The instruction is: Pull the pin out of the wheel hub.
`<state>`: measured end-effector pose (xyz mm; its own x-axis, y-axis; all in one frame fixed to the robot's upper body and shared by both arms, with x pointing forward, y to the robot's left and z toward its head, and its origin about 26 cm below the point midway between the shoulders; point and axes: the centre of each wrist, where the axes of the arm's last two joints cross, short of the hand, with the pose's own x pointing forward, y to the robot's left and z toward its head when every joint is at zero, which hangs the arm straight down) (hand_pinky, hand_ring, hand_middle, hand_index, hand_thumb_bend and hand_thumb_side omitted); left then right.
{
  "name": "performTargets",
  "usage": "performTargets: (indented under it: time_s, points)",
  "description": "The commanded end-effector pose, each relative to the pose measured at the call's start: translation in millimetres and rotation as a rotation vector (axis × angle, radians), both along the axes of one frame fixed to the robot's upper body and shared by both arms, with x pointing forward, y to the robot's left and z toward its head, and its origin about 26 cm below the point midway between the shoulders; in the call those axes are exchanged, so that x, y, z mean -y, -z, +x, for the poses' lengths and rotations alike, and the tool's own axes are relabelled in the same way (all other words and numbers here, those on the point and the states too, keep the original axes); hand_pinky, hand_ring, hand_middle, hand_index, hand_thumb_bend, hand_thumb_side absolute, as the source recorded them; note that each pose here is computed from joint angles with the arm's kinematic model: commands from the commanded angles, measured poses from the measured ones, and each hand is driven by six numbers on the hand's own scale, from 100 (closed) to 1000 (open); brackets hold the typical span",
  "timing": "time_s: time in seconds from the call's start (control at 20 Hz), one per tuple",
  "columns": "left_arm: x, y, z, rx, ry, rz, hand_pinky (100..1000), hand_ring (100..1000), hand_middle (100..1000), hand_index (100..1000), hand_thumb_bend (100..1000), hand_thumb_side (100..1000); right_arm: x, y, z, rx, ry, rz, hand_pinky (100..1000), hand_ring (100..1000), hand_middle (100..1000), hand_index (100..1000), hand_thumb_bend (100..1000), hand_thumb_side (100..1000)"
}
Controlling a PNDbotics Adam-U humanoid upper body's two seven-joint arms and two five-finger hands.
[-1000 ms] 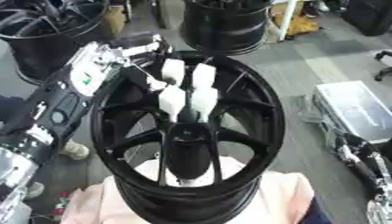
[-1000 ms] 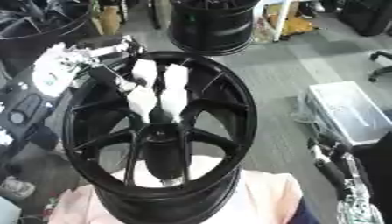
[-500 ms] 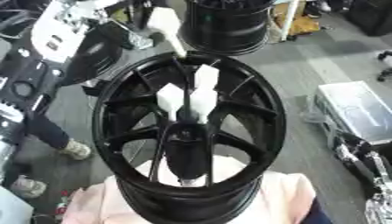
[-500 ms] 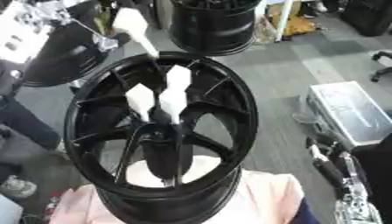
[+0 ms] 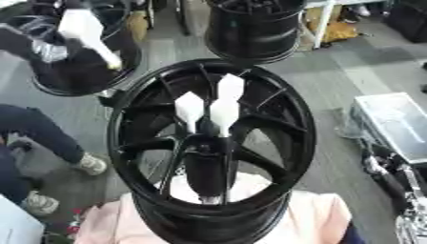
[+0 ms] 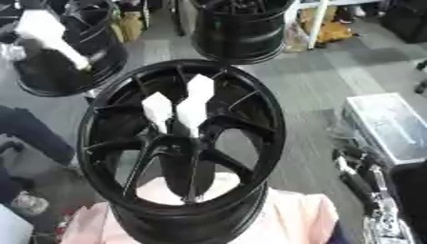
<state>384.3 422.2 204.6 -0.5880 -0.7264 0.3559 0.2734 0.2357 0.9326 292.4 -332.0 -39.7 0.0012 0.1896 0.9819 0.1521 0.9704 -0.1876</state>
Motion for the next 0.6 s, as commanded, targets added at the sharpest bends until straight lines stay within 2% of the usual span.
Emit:
performTargets:
  time_s: [0.05, 0.1, 0.15, 0.25, 0.3, 0.35, 0.4, 0.6]
  points:
    - [-36, 7.5, -18.4, -0.044, -0.174, 0.012, 646, 460, 552, 637, 100, 395, 12, -8.8, 1.9, 0.021, 0.018, -0.031, 729, 705, 760, 818, 259, 448]
    - [-47, 26.3, -24.9, -0.090, -0.243, 0.009, 650, 468, 562, 646, 107, 410, 12, -8.6, 1.5, 0.020, 0.022, -0.031, 729, 705, 760, 818, 258, 448]
    - [-56, 46.7, -31.0, -0.135, -0.309, -0.010, 710, 579, 699, 753, 170, 618, 13, -8.1, 1.0, 0.019, 0.026, -0.030, 729, 705, 760, 818, 257, 448]
    - [-75, 91.4, -47.2, -0.214, -0.463, -0.071, 762, 656, 788, 820, 220, 726, 13, -7.1, 0.5, 0.018, 0.028, -0.027, 729, 705, 760, 818, 257, 448]
    - [-81, 106.3, -54.2, -0.228, -0.520, -0.093, 765, 660, 793, 822, 221, 733, 13, -6.8, 0.5, 0.018, 0.028, -0.025, 729, 705, 760, 818, 257, 448]
    - [-84, 120.7, -61.8, -0.235, -0.575, -0.130, 796, 697, 836, 844, 223, 802, 13, -6.6, 0.4, 0.019, 0.031, -0.023, 729, 704, 760, 818, 258, 448]
    - [-86, 132.3, -69.1, -0.235, -0.623, -0.172, 801, 701, 843, 847, 224, 811, 13, -6.6, 0.4, 0.020, 0.035, -0.022, 729, 704, 760, 818, 258, 448]
    - [-78, 158.6, -90.2, -0.231, -0.716, -0.321, 785, 665, 822, 818, 155, 828, 13, -6.6, 0.6, 0.023, 0.042, -0.017, 729, 704, 759, 818, 257, 449]
